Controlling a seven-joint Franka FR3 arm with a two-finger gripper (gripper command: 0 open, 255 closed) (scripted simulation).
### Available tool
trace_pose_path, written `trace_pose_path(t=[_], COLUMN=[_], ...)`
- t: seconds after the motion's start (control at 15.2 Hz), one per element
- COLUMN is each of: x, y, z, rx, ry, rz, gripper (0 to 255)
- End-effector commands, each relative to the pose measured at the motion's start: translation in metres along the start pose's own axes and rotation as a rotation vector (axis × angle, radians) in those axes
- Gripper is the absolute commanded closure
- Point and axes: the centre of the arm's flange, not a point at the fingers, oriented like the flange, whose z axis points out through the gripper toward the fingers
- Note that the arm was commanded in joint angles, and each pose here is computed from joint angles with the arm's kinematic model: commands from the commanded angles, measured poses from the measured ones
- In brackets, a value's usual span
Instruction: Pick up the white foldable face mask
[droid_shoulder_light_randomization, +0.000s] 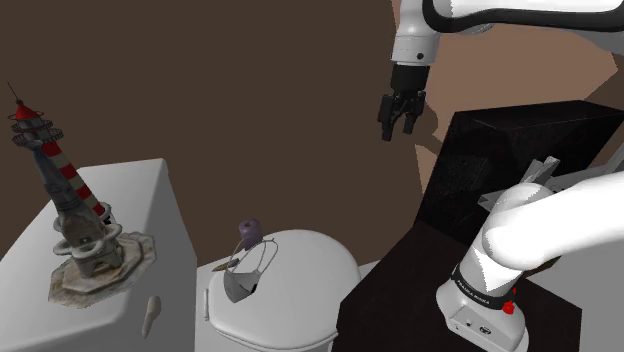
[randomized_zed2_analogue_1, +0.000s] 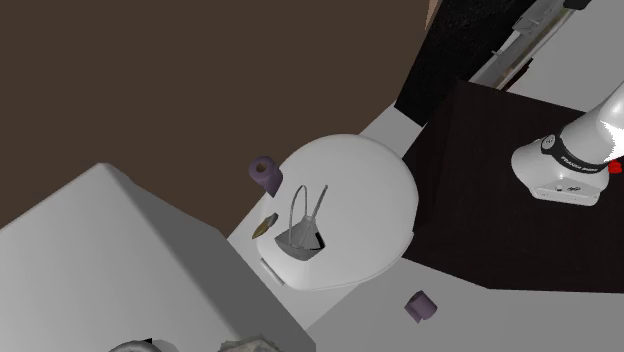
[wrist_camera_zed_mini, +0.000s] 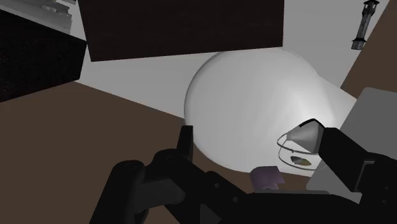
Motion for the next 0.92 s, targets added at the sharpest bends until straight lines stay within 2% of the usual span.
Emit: trace_pose_path(t=[0.0,0.86], x=[0.0,0.034], y=[0.0,-0.078], z=[0.0,0.14], rx=[0.0,0.044], ry=[0.0,0.139], rz=[0.0,-0.082], gripper=[0,0])
